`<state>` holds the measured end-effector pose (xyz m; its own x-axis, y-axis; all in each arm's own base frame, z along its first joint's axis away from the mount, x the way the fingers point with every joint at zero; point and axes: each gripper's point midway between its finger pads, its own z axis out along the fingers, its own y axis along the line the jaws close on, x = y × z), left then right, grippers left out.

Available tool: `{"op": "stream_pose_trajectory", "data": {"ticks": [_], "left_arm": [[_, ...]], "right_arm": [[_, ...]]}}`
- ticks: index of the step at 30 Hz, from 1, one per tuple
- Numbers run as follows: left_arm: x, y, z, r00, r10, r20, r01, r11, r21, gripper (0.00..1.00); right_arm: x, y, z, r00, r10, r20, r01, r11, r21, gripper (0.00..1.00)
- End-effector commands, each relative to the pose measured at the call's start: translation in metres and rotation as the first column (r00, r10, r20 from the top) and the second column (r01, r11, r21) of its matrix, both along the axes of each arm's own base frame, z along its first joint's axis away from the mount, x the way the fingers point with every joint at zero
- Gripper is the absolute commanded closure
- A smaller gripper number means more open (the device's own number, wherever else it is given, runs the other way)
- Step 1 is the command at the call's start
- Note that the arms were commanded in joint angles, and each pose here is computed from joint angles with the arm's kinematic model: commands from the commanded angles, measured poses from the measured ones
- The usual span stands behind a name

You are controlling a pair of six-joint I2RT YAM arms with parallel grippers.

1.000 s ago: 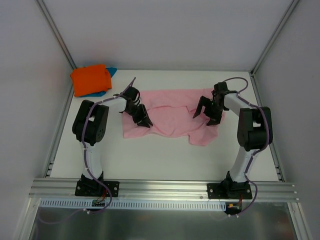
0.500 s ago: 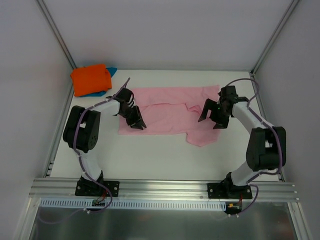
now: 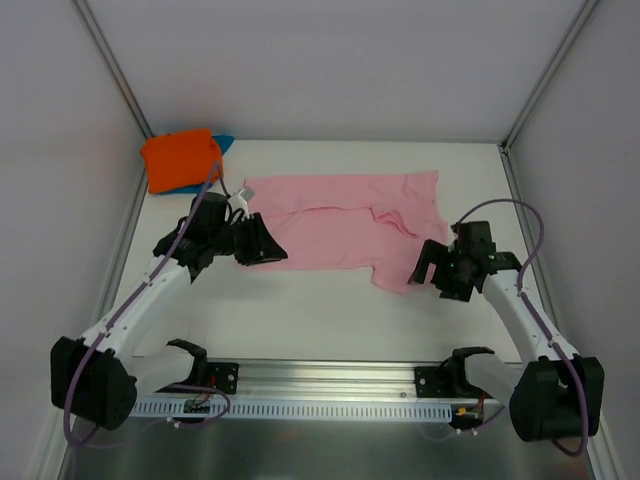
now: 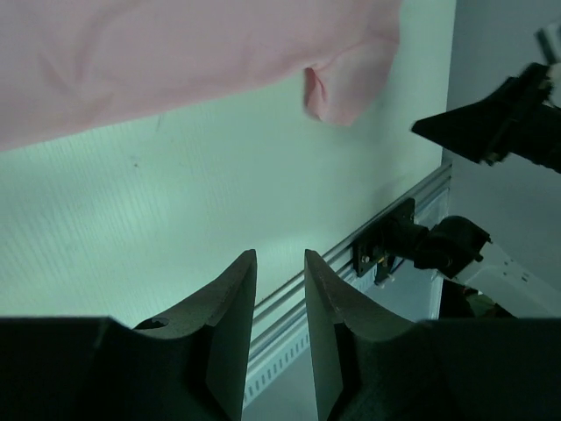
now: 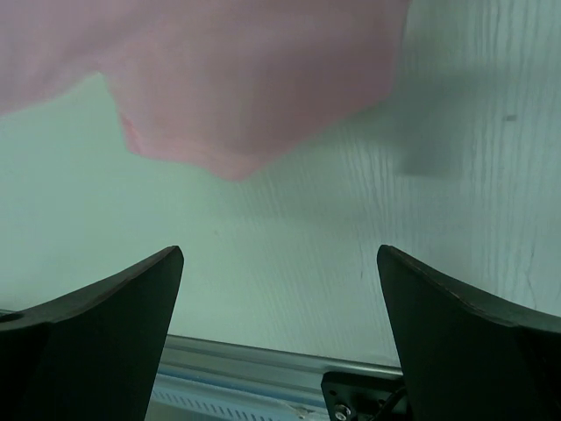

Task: Fold and stack the t-shirts
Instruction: Grap the side of the flattened tshirt closest away from the robot with both arms

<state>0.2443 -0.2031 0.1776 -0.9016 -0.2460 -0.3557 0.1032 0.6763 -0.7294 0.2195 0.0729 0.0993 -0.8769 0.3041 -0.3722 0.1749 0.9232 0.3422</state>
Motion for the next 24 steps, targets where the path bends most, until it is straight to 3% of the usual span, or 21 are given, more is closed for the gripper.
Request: {"op": "stream_pose_trajectory", "data": {"ticks": [1,12,20,23,24], "left_arm": [[-0.028,0.004,0.011,0.996,-0.036,0.078,0.038,0.999,-0.027,0.7],[-0.052,0.016,0.023,0.99,-0.021,0.139,0.025,0.999,-0.029,0.68],[-0.051,0.017,0.018,0.991,-0.014,0.131,0.017,1.0,-0.024,0.68],[-0.05,0.018,0.017,0.991,-0.014,0.131,0.016,1.0,-0.012,0.68],[-0.05,0.018,0.015,0.992,-0.015,0.129,0.016,1.0,-0.009,0.68]], "right_arm": [[-0.02,0.005,-0.03,0.997,-0.022,-0.072,0.025,0.999,0.044,0.0],[-0.025,0.02,-0.079,0.992,-0.014,-0.122,0.024,0.996,0.088,0.13],[0.0,0.028,-0.086,0.994,-0.001,-0.108,0.011,0.996,0.085,0.2],[0.007,0.028,-0.091,0.993,0.001,-0.117,0.007,0.998,0.069,0.28],[0.011,0.029,-0.09,0.994,0.006,-0.109,0.002,0.998,0.066,0.37]]}}
